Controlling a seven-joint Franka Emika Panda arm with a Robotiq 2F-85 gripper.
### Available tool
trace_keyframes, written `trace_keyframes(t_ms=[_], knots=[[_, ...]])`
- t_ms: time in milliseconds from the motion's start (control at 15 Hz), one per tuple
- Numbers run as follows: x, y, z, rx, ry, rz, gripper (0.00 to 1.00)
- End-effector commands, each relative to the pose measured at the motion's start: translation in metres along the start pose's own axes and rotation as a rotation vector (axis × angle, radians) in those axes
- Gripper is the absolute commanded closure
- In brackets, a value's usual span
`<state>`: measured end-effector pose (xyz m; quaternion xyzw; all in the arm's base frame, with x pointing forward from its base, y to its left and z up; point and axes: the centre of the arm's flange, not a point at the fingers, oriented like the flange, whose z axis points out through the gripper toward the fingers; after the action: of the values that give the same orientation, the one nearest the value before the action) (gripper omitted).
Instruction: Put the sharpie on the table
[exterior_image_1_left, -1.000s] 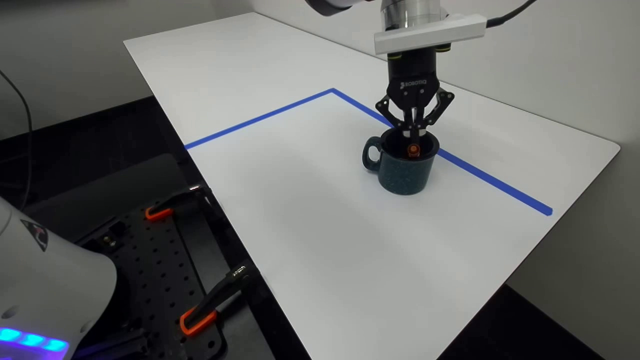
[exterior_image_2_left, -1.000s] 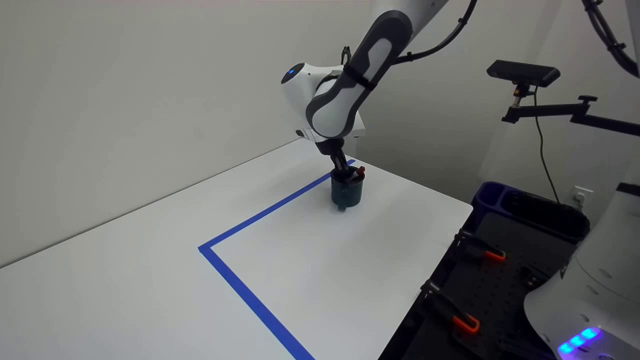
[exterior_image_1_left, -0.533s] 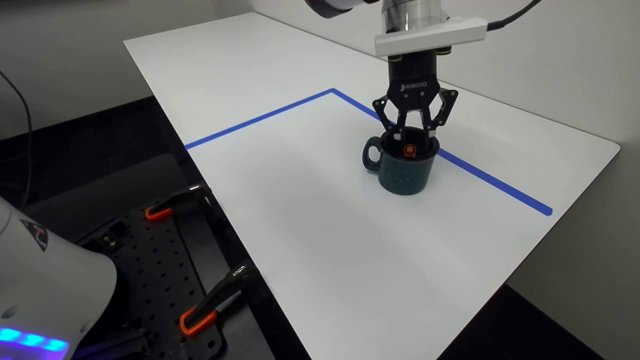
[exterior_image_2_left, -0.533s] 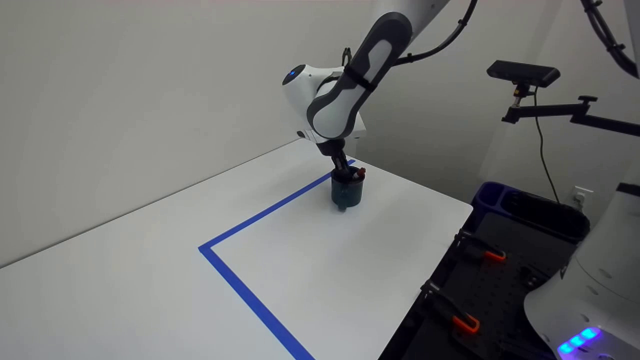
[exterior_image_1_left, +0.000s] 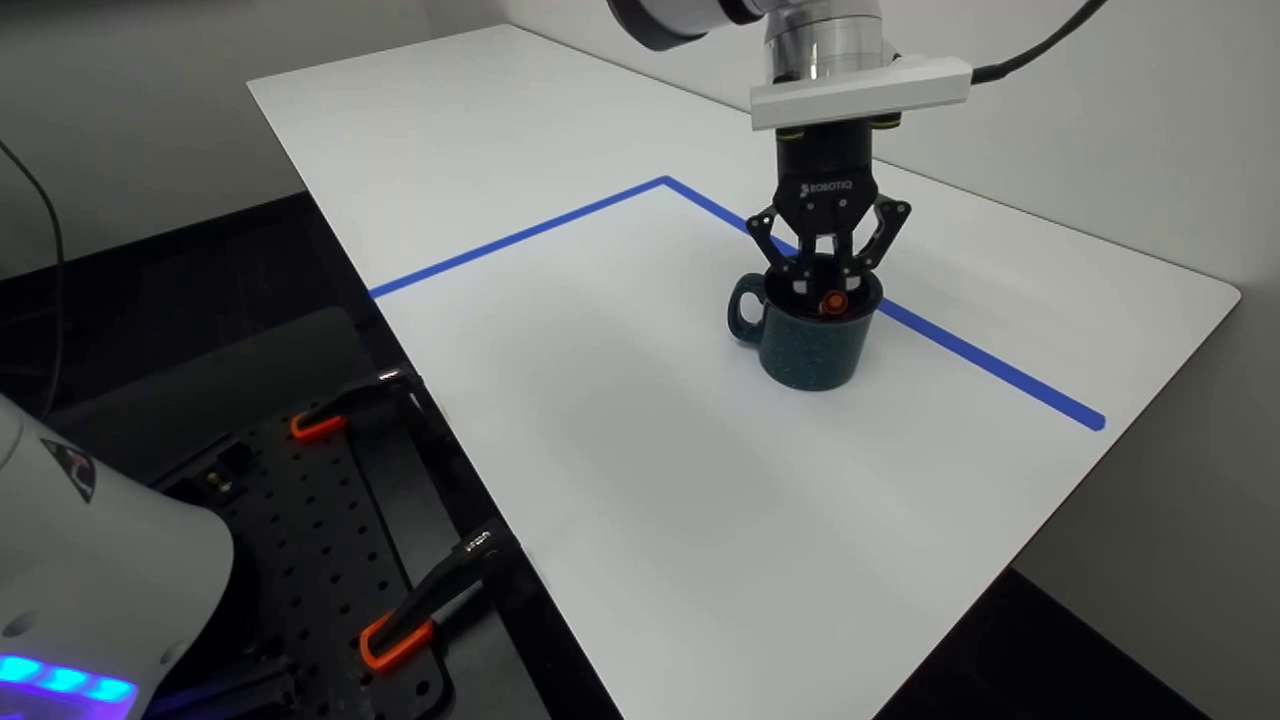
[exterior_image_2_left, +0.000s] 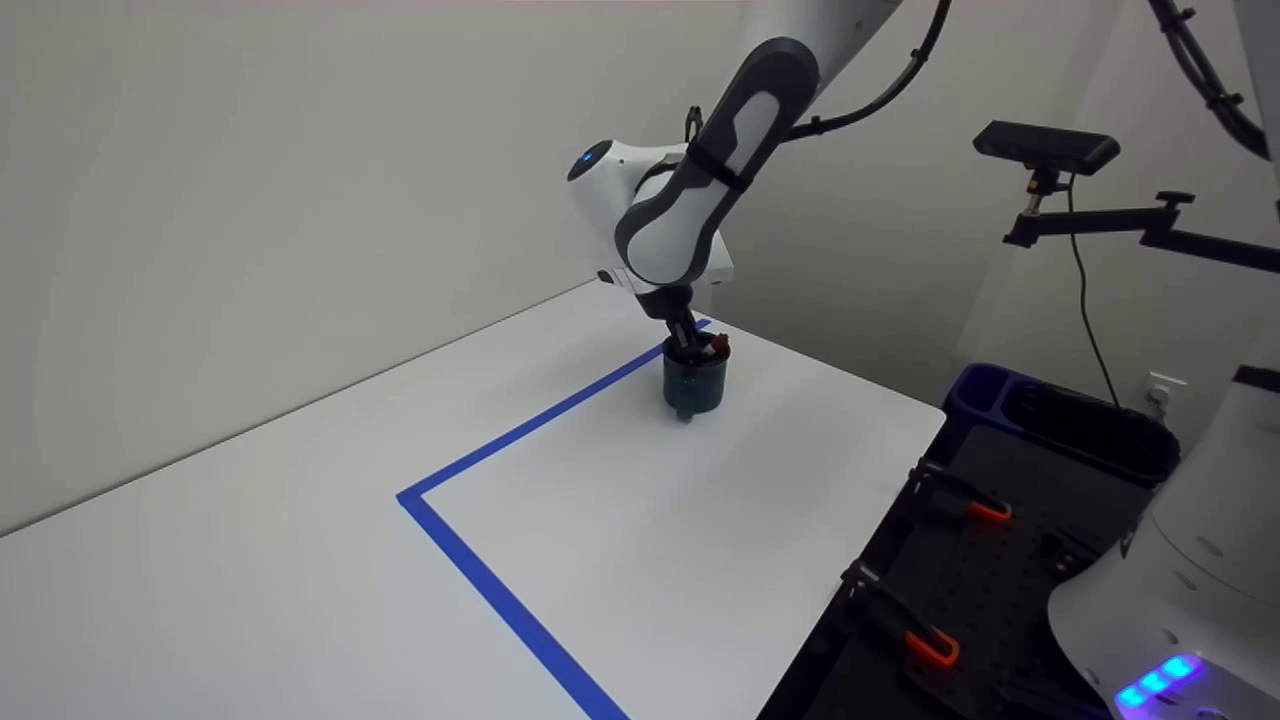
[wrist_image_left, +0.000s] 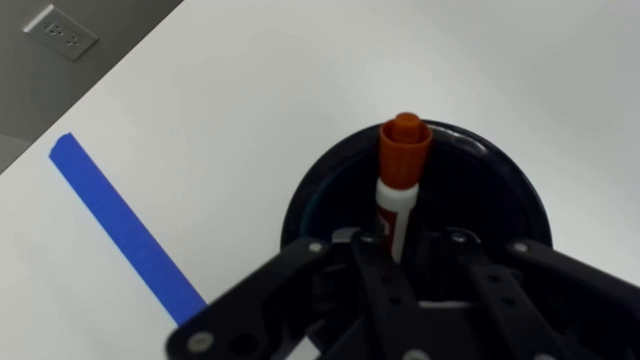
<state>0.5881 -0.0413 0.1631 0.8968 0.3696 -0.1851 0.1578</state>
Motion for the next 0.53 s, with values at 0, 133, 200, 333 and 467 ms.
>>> trace_keyframes(t_ms=[0,133,200,333,467], knots=[[-0.001,0.007,-0.003,0.016,0.008,-0.008,0.99],[-0.003,0.005,-0.009,0.024,0.013,-0.011,0.95],[-0.005,0.002,-0.013,0.022,0.011,-0.011,0.95],[-0.013,-0.005,-0.027,0.015,0.011,-0.010,0.95],[-0.021,-0.010,-0.043,-0.003,0.010,-0.008,0.95]])
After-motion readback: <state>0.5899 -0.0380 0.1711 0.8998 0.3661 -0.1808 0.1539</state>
